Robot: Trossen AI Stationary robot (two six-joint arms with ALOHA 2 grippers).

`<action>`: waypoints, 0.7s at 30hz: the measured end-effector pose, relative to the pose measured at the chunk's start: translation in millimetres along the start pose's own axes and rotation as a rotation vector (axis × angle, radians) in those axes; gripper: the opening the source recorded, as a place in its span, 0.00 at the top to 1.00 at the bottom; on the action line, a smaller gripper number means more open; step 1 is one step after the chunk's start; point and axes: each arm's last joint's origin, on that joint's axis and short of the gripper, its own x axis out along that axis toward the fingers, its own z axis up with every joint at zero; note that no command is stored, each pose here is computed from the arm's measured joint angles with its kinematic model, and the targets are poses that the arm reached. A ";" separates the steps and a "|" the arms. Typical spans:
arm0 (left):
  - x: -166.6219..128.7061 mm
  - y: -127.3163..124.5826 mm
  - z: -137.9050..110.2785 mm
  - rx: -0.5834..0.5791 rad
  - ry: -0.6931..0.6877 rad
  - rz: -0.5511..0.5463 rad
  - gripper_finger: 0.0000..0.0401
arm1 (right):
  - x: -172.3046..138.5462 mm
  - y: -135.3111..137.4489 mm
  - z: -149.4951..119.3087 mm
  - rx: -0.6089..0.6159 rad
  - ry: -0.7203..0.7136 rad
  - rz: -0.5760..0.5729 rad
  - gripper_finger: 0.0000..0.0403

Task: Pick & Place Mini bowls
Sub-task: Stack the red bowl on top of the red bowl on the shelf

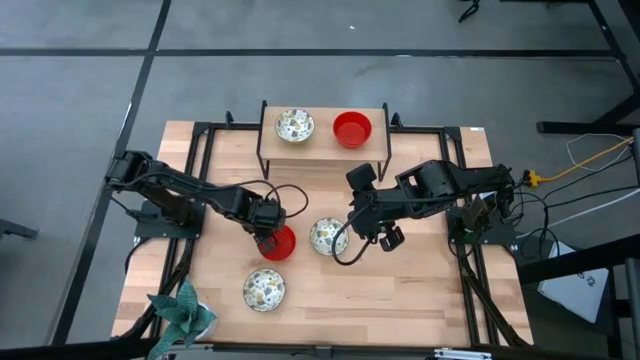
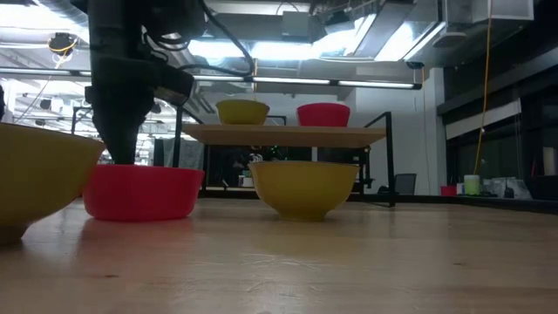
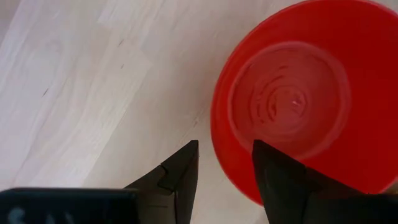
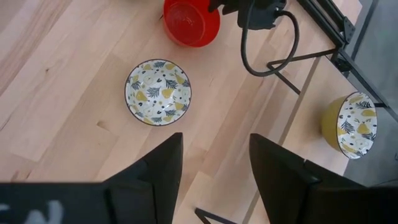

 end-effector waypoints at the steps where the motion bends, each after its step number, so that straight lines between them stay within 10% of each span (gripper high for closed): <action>1: 0.1 -0.2 0.2 0.000 -0.002 -0.001 0.64 | 0.0 0.0 0.0 0.000 0.000 0.000 0.54; 21: 6.2 1.2 5.4 -0.011 -0.003 0.007 0.64 | 0.0 0.0 0.0 0.004 0.000 0.000 0.54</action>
